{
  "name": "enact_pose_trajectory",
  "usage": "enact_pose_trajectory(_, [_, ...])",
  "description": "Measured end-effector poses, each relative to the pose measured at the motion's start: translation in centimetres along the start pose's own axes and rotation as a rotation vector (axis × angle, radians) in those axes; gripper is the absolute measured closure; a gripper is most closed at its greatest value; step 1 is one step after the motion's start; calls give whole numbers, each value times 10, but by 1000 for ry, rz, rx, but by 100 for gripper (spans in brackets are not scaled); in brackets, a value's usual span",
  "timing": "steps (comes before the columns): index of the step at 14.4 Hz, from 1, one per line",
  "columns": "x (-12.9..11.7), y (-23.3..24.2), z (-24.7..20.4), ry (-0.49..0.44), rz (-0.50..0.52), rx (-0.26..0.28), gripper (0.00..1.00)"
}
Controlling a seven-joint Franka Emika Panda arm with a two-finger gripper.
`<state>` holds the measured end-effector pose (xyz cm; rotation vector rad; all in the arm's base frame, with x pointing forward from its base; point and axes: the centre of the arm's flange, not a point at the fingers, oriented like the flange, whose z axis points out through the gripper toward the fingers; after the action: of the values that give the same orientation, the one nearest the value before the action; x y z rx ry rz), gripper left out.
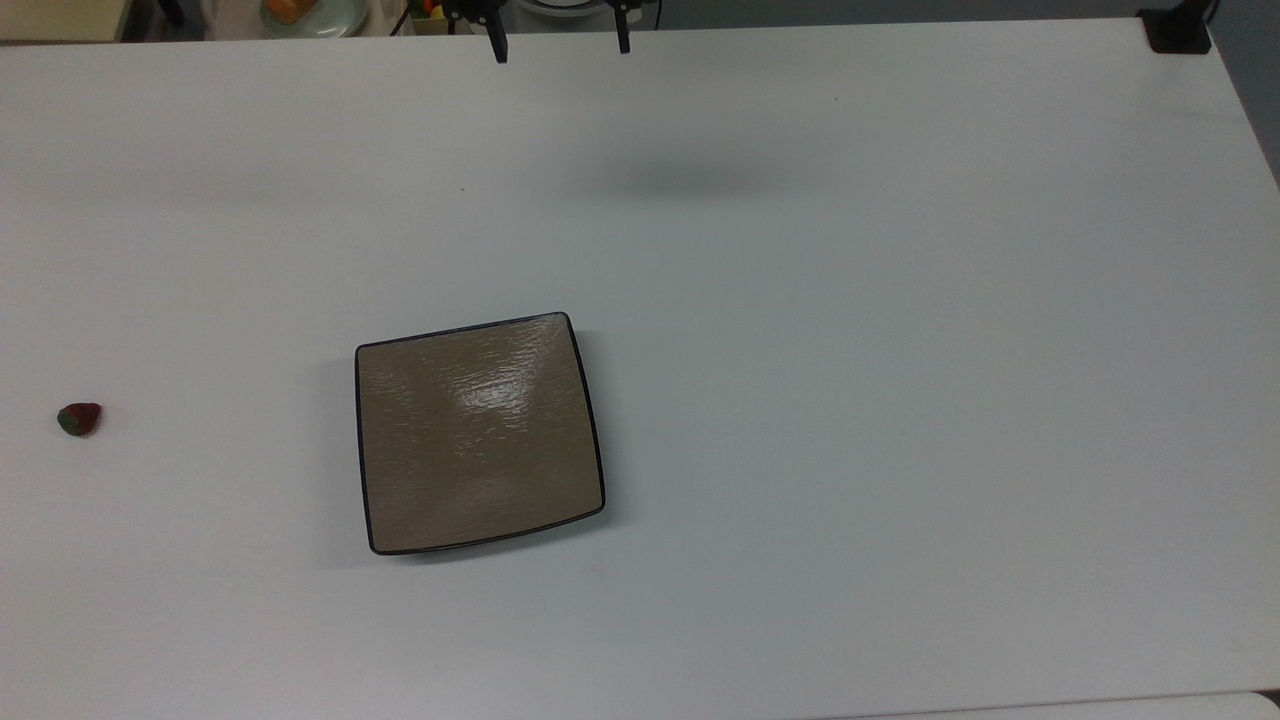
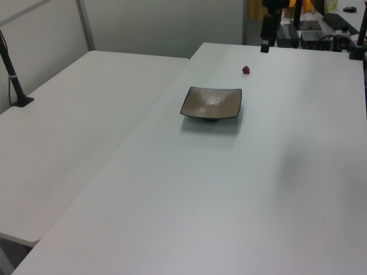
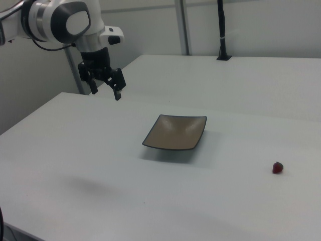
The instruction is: Strawberries on a ceramic plate
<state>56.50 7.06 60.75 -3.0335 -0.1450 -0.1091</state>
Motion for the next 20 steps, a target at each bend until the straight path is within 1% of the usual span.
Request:
enact_pose_trajectory(4, [4,2,-2,33,2,-1,0])
enact_pose_trajectory(18, [4,6,-3,35,9,-1,0])
enact_pose_trajectory(20, [6,10,-9,56,15,-2,0])
